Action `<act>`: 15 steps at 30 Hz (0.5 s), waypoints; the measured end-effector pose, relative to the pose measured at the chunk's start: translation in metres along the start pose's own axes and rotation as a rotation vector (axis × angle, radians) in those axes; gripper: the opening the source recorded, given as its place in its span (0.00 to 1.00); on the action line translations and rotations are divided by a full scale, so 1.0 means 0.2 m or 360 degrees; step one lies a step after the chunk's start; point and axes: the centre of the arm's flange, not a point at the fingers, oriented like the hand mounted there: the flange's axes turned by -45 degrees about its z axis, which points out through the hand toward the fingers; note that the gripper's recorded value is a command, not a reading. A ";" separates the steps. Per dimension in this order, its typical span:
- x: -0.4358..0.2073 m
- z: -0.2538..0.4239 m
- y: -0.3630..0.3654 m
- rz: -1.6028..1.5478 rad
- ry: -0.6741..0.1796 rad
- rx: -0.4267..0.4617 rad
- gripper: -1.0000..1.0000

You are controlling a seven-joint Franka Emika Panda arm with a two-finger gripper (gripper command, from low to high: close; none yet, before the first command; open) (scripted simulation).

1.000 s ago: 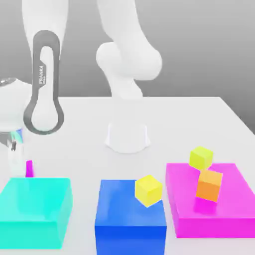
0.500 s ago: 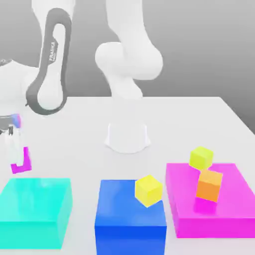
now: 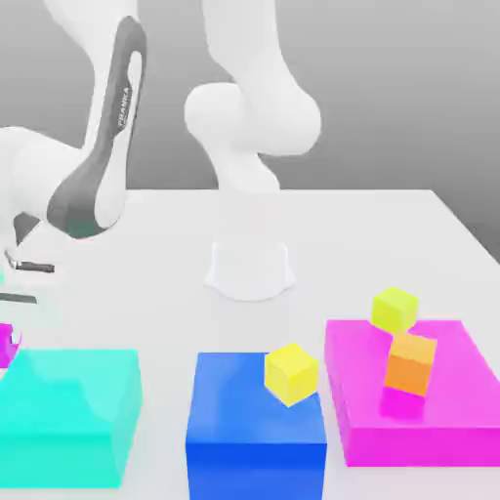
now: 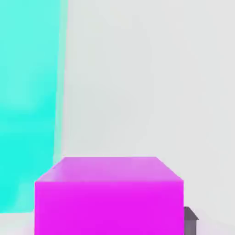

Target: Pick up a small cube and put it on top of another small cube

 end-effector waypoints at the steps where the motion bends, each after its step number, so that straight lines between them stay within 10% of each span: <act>1: 0.04 -0.04 -0.06 0.0050 0.0017 0.0010 0.00; 15: 0.25 -0.69 -1.16 0.0740 0.0151 0.0284 0.00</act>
